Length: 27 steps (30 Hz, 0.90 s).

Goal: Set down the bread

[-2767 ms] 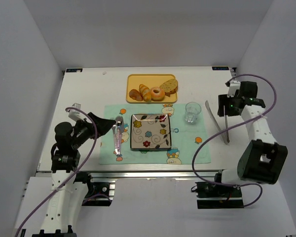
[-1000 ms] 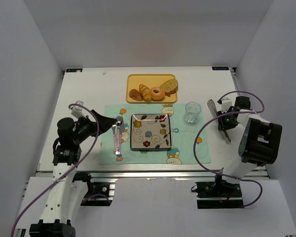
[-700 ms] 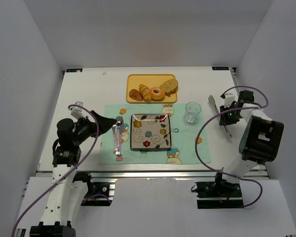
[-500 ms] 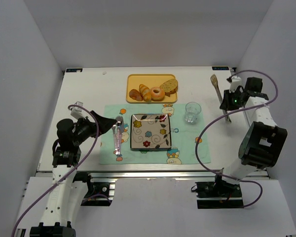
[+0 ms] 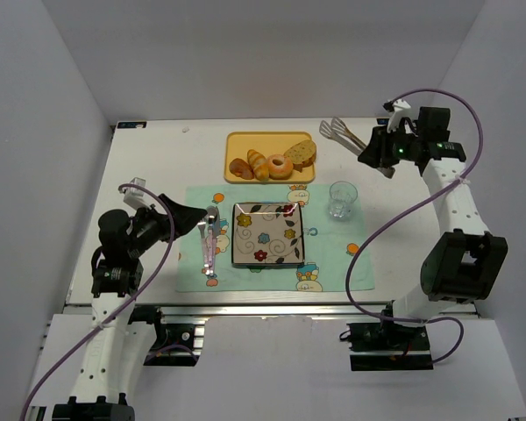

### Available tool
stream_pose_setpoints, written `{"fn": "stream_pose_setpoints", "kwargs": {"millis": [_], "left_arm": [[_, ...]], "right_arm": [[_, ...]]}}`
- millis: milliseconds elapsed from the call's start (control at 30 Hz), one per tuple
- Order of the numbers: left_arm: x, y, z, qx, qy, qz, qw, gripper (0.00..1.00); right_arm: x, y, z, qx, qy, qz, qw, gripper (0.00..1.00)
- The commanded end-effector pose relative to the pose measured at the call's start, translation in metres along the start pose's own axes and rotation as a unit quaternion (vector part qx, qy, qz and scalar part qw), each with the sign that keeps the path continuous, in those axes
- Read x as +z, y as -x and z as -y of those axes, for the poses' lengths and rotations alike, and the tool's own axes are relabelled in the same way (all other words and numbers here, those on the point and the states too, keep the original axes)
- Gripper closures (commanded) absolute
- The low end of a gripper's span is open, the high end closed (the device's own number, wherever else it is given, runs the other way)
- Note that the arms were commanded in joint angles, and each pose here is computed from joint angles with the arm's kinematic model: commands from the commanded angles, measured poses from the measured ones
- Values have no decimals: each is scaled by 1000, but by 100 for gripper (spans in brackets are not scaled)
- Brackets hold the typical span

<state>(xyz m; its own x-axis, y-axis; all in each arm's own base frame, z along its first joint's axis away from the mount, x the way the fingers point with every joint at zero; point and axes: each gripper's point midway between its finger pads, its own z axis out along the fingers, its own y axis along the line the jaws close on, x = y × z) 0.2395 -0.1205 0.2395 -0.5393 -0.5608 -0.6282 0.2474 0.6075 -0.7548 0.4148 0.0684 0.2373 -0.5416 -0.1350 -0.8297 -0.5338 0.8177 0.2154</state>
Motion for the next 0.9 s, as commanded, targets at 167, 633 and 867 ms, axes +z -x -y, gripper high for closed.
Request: {"fn": "stream_pose_setpoints", "kwargs": {"millis": [167, 633, 867], "left_arm": [[-5, 15, 16, 15, -13, 20, 1000, 2], [-7, 11, 13, 9, -6, 19, 1000, 2], [-7, 10, 11, 4, -4, 19, 1000, 2]], "right_arm": [[13, 27, -30, -23, 41, 18, 999, 54], [72, -3, -73, -73, 74, -39, 994, 55], [98, -20, -63, -83, 51, -69, 993, 55]]}}
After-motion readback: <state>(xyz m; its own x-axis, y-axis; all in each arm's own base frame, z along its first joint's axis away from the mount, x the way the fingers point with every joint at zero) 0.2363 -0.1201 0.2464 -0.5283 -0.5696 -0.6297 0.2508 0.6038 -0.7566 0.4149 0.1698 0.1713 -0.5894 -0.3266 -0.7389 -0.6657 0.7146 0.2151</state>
